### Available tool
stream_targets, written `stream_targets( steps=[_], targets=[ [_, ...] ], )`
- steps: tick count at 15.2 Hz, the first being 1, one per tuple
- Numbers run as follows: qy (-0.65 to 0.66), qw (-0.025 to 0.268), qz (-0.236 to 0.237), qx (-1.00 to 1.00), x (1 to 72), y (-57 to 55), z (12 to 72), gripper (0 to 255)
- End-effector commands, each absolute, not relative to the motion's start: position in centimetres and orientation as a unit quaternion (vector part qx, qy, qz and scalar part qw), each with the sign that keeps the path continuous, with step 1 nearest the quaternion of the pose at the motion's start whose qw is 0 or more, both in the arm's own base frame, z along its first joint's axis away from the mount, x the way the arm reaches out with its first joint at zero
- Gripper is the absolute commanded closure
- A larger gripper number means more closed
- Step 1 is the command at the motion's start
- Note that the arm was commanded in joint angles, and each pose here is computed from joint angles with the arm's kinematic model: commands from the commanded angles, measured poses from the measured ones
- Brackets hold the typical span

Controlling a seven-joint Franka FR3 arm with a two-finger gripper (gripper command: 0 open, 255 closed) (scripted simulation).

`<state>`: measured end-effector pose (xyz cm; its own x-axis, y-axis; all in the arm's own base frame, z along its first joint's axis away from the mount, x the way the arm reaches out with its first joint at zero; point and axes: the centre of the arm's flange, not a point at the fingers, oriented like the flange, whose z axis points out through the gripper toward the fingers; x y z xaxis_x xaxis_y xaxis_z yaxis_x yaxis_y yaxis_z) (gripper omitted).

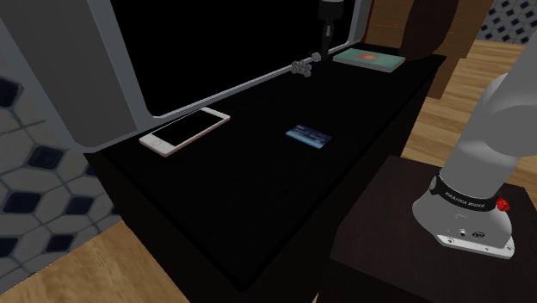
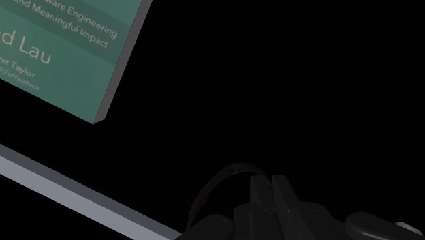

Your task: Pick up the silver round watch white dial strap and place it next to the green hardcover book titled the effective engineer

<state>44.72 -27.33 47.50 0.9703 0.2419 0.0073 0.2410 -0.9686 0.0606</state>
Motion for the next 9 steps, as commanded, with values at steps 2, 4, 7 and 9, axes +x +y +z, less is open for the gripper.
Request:
stream_targets(
  steps=[2,4,7,9],
  targets=[
    [0.121,0.026,0.000,0.992,44.86,-27.32,46.63,255],
    [0.121,0.026,0.000,0.992,44.86,-27.32,46.63,255],
    [0.121,0.026,0.000,0.992,44.86,-27.32,46.63,0],
    [0.121,0.026,0.000,0.992,44.86,-27.32,46.63,0]
  ],
)
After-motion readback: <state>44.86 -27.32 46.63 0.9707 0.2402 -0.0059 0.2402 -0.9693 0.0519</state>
